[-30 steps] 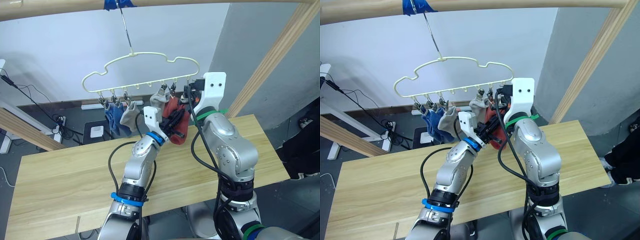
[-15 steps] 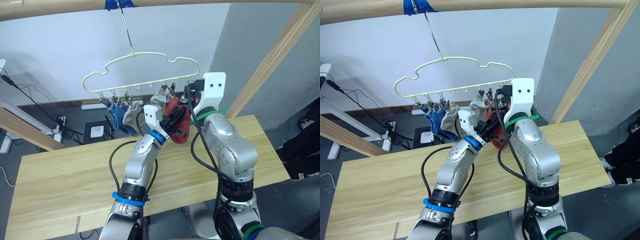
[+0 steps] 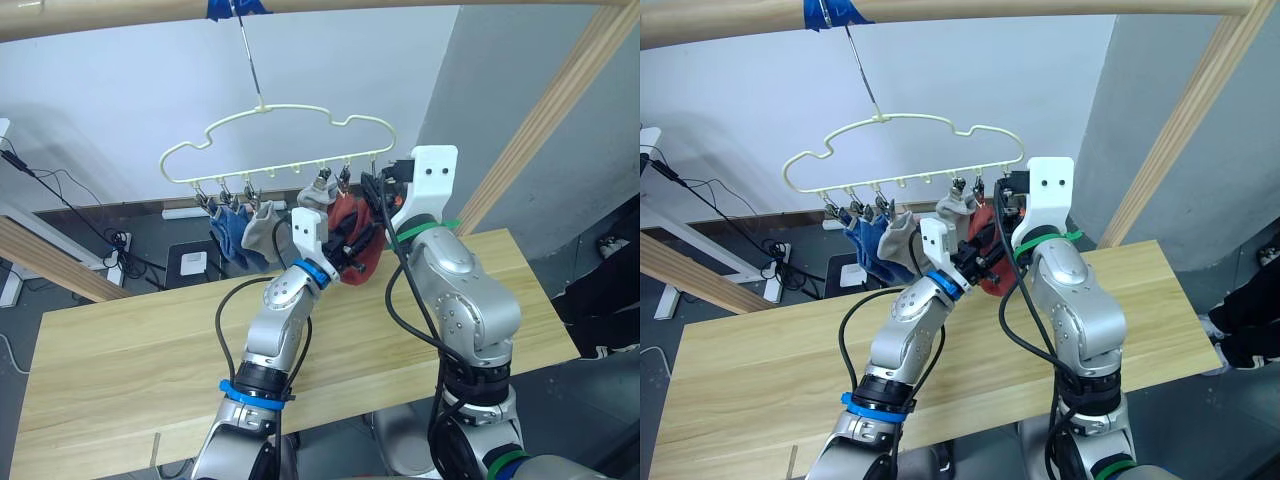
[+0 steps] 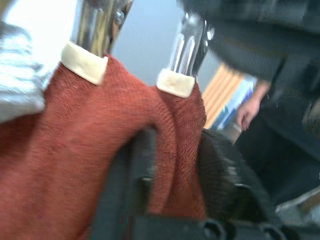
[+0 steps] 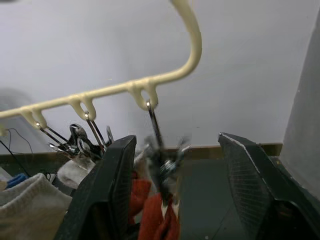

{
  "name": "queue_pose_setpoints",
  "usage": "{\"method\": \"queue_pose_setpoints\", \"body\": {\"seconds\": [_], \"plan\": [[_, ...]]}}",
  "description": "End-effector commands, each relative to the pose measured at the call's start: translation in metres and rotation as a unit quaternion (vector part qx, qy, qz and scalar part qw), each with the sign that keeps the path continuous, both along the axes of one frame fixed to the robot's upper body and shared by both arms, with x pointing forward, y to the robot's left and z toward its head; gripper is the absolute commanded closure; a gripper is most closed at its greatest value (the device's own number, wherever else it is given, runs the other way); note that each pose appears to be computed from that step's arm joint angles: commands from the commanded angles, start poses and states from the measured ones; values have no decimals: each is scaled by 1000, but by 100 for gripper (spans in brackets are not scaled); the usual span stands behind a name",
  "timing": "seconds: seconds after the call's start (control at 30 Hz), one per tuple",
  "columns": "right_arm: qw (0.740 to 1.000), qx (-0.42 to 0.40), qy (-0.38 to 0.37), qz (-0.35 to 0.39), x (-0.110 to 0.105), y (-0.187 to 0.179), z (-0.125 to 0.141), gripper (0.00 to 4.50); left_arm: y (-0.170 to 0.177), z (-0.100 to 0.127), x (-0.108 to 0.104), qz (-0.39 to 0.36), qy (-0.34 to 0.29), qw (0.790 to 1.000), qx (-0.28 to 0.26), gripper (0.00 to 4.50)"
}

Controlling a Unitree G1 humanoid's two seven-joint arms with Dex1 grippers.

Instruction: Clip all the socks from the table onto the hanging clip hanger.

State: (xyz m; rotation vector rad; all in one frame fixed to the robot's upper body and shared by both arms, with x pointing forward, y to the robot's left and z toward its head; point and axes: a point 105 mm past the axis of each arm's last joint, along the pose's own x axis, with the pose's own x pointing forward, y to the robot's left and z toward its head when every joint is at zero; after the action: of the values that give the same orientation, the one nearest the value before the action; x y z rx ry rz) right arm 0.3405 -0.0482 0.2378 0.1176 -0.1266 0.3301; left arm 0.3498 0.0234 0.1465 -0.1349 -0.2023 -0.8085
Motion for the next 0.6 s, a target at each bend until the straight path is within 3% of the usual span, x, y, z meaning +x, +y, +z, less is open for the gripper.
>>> {"method": "queue_pose_setpoints", "body": {"seconds": [0.03, 0.23, 0.27, 0.37, 0.47, 0.6], "plan": [[998, -13, -40, 37, -16, -6, 14, 171, 0, -8, -13, -43, -27, 997, 56, 159], [984, -125, -58, 112, -35, -29, 4, 171, 29, -35, -38, -115, -39, 977, 177, 2], [980, -142, -60, 123, -37, -31, 2, 171, 32, -36, -42, -124, -38, 974, 185, 2], [963, -191, -52, 181, -47, -35, -9, 112, 47, -36, -55, -148, -43, 965, 214, 0], [939, -232, -39, 249, -59, -40, -20, 15, 73, -26, -60, -141, -47, 960, 236, 0], [919, -265, -34, 291, -62, -53, -22, 4, 101, -4, -60, -111, -52, 963, 241, 0]]}}
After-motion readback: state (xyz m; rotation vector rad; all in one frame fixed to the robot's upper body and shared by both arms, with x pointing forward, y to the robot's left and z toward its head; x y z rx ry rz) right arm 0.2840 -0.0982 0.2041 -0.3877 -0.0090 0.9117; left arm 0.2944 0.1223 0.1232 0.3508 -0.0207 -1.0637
